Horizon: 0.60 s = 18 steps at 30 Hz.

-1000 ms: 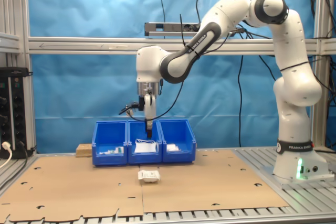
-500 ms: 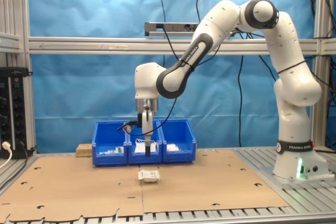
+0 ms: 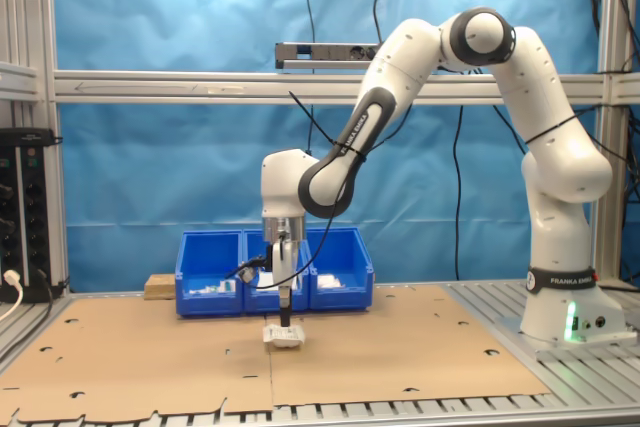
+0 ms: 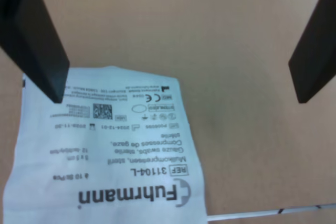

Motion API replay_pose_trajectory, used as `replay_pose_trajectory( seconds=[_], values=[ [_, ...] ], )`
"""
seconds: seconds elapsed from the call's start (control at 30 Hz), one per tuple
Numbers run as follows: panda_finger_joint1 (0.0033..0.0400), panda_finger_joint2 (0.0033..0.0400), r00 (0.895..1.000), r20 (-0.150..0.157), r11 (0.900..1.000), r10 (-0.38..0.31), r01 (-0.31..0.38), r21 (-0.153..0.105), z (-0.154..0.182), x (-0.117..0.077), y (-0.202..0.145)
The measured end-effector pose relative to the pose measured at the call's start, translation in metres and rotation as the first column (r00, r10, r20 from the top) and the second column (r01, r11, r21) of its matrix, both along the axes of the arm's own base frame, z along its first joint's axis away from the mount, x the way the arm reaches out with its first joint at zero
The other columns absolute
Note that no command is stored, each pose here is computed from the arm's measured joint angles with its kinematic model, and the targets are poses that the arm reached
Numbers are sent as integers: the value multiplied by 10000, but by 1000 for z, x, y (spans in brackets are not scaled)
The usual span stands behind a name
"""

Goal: Pick and place sorting task of medical equipment.

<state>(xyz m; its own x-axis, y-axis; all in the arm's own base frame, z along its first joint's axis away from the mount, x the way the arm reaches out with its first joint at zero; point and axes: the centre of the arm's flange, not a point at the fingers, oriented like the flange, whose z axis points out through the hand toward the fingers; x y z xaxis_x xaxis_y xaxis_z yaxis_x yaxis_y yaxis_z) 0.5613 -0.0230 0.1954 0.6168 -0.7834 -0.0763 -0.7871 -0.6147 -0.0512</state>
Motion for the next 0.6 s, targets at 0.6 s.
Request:
replay_pose_trajectory(
  seconds=[0.6],
  values=[
    [400, 400, 9957, 342, 9950, -863, 878, -467, -45, -11, -46]
  ],
)
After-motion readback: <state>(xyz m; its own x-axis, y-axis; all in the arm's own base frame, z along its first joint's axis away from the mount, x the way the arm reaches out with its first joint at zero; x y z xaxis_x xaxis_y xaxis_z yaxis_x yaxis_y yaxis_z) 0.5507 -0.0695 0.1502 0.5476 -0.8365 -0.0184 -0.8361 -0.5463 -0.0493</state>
